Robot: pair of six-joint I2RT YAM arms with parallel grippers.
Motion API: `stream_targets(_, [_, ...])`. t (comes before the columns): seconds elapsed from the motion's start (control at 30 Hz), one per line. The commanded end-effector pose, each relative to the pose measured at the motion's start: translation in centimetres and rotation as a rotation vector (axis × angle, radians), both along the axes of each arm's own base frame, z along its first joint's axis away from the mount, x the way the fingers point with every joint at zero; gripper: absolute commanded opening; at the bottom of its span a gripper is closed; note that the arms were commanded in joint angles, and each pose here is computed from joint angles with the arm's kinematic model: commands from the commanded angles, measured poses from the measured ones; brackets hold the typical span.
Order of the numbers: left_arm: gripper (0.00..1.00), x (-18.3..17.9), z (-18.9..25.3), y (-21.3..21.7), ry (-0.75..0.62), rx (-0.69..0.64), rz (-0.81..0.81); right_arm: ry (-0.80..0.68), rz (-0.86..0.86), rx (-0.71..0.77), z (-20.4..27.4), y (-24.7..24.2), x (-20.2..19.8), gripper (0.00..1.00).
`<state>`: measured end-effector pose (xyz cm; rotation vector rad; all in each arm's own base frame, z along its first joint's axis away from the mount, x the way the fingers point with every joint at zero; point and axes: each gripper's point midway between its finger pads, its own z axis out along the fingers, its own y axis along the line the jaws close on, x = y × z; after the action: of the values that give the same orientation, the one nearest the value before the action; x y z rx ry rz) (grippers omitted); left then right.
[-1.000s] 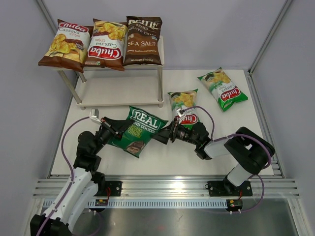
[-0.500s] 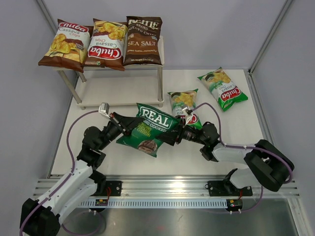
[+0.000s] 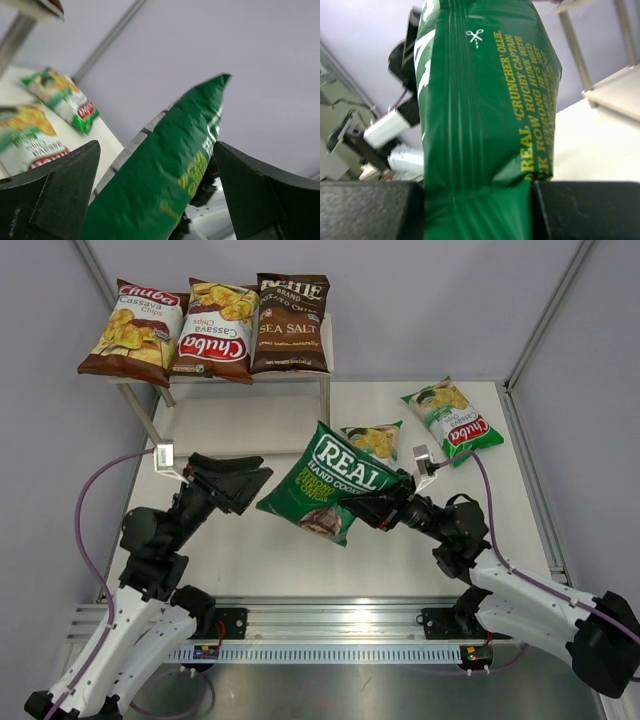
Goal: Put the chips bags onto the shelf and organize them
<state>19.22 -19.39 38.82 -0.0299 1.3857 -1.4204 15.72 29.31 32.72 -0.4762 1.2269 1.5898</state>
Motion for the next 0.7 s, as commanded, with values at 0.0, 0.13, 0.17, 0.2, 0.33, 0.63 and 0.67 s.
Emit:
stream_targets(0.0, [0.99, -0.8, 0.7, 2.0, -0.202, 0.061, 0.128, 0.004, -0.153, 0.090, 4.6, -2.0, 1.4, 0.21])
stream_targets(0.13, [0.99, -2.7, -0.2, 1.6, -0.326, 0.007, 0.066, 0.019, -0.194, 0.167, 7.5, -3.7, 1.1, 0.21])
stream_targets(0.17, [0.99, -2.5, -1.3, 1.4, -0.326, 0.005, 0.055, 0.027, -0.187, 0.188, 8.0, -3.9, 0.9, 0.21])
stream_targets(0.2, [0.99, -3.2, -0.8, 1.3, -0.374, -0.019, 0.039, 0.025, -0.180, 0.211, 8.8, -4.2, 0.6, 0.21])
stream_targets(0.33, [0.99, -4.3, -1.0, 1.0, -0.438, -0.089, -0.020, 0.028, -0.161, 0.339, 11.4, -5.8, -0.5, 0.21])
stream_targets(0.63, [0.99, -6.7, 0.7, -1.3, -0.542, -0.203, -0.189, 0.010, -0.034, 0.405, 14.0, -5.0, -1.7, 0.21])
stream_targets(0.67, [0.99, -6.8, 0.8, -1.6, -0.541, -0.207, -0.194, 0.019, -0.021, 0.415, 14.1, -4.9, -1.7, 0.21])
